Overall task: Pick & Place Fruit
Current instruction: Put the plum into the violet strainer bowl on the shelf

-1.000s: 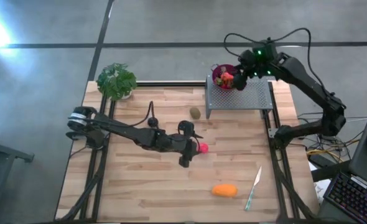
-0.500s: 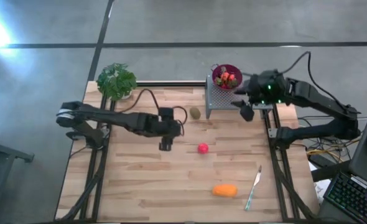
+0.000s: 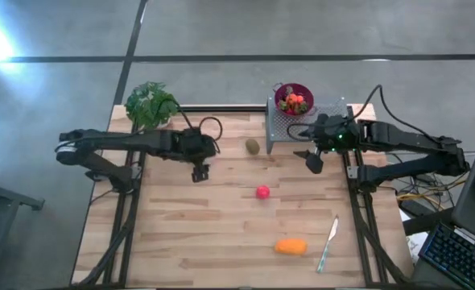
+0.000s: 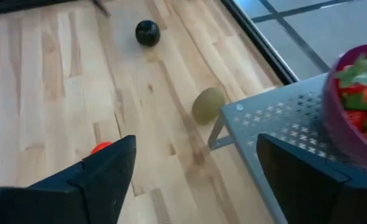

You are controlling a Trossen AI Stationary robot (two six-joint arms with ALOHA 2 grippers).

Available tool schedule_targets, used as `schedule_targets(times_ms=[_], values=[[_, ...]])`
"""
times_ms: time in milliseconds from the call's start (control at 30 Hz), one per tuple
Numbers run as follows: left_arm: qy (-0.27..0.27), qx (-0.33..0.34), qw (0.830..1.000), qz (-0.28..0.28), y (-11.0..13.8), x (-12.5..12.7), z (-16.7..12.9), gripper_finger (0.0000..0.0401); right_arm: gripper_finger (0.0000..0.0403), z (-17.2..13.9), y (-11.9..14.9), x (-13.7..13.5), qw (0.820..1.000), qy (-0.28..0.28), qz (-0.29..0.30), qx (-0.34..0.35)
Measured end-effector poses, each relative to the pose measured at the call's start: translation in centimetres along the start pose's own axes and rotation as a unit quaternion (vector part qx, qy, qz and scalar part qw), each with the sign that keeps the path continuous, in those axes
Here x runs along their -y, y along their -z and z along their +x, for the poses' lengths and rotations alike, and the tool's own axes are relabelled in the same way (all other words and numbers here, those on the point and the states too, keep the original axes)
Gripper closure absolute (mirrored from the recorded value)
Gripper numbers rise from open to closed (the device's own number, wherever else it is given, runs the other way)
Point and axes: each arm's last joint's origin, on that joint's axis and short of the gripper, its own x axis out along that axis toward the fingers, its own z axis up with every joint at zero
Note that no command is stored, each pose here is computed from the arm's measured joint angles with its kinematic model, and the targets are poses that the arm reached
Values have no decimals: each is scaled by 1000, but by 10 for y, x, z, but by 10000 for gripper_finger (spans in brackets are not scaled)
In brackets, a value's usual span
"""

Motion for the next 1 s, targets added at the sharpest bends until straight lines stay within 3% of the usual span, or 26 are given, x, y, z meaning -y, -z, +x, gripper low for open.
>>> schedule_targets(times_ms=[233,433,1000], values=[[-1,-45,996,-79,23,-24,21,103,52,16,11,-1,1000,-1,1,2],[3,-65,991,-114,38,-37,37,103,53,21,12,-1,1000,-2,4,9],[11,-41,989,-142,65,-35,70,103,77,22,9,-2,1000,-6,4,25]])
